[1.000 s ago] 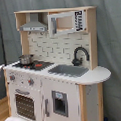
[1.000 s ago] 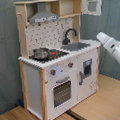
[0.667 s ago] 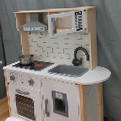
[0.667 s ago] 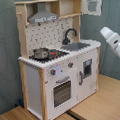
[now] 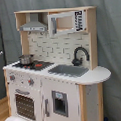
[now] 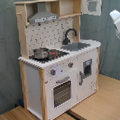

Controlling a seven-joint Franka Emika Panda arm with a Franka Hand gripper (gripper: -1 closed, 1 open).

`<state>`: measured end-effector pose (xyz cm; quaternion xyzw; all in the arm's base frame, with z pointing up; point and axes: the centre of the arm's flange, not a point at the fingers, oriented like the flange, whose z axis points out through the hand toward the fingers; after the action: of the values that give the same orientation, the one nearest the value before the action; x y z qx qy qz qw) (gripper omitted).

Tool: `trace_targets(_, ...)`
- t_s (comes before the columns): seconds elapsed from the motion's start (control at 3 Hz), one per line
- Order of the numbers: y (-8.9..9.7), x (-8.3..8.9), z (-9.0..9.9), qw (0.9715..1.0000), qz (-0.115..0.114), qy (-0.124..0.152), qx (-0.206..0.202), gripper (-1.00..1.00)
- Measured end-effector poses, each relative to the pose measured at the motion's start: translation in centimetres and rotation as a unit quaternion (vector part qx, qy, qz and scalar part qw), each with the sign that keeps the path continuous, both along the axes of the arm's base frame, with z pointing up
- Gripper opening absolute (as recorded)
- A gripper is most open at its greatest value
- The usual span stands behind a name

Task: Play with the kitchen

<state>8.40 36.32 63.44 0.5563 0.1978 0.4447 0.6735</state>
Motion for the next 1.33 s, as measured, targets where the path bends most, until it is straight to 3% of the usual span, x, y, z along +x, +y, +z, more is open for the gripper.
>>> trace_targets(0.33,-0.9,0.3,1.3,0.9980,0.009,-0.033,0.054,1.00)
trace_targets(0.67,-1.4,0.0,2.3,0.9914,0.032,-0.070,0.107,1.00)
trace_targets(1.0,-2.8,-0.5,4.7,0.9798,0.059,-0.101,0.162,1.00)
trace_targets(1.33,-5.1,-1.0,7.3,0.9661,0.082,-0.122,0.212,1.00)
